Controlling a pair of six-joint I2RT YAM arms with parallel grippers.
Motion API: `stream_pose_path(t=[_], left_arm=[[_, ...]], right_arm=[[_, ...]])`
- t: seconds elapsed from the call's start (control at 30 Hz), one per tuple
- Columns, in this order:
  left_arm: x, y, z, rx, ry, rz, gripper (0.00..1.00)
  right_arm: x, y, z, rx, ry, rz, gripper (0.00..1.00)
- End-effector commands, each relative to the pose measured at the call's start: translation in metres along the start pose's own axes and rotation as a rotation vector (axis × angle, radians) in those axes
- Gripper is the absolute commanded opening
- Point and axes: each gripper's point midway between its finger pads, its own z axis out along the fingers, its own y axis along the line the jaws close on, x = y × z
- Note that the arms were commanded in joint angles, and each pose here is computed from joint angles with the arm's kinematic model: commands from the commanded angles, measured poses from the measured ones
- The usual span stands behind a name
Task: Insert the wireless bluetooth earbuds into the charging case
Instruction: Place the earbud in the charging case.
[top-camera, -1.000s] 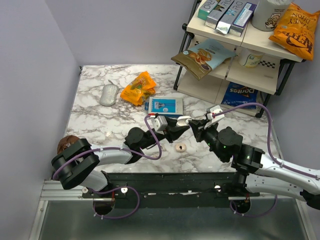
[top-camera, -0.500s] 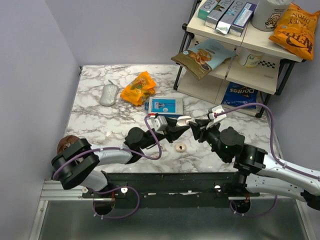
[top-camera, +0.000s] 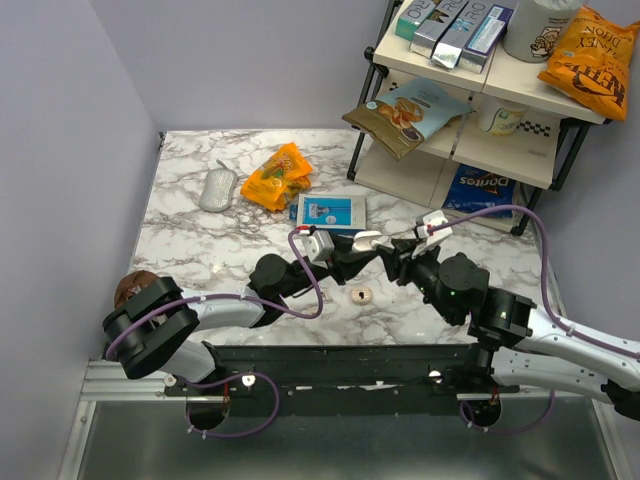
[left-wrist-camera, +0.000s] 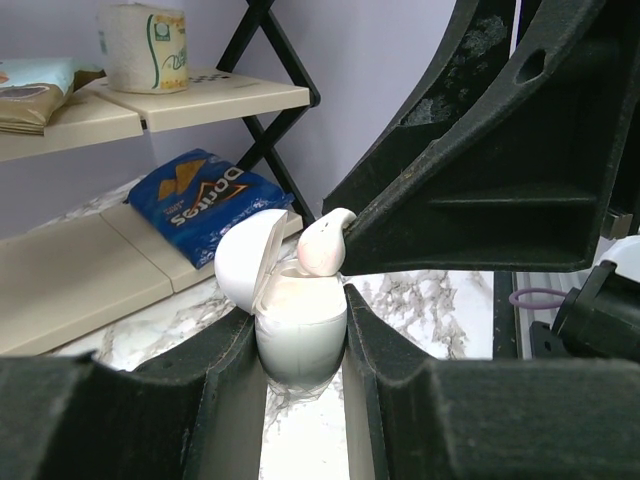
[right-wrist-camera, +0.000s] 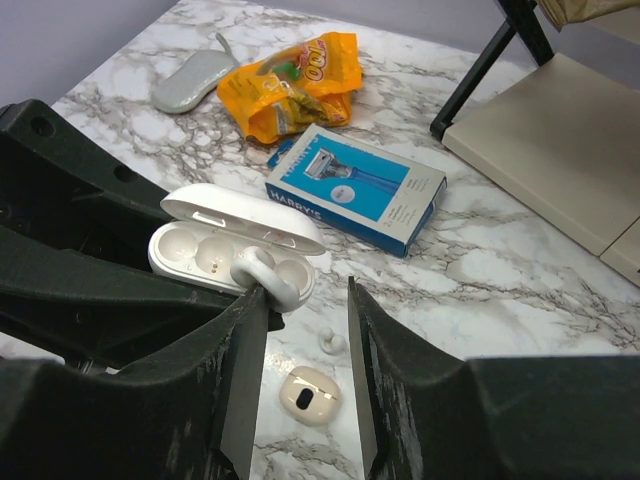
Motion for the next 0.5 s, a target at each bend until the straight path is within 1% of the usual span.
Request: stream_pose_path(t=[0.0,0.47], left_arm=[[-0.095,-0.0215,0.0017,0.101,-0.367,0.095,0.0],[-0.0949,-0.0251,-0.0023,0.116,-0.377,0.079,0.0]], right_arm=[[-0.0066,-0.0006,-0.0007,0.017,0.004,0.007,0.46],[-0.0055,-0.0011,0.0063,0.054,0.018,-0.002,0.46]])
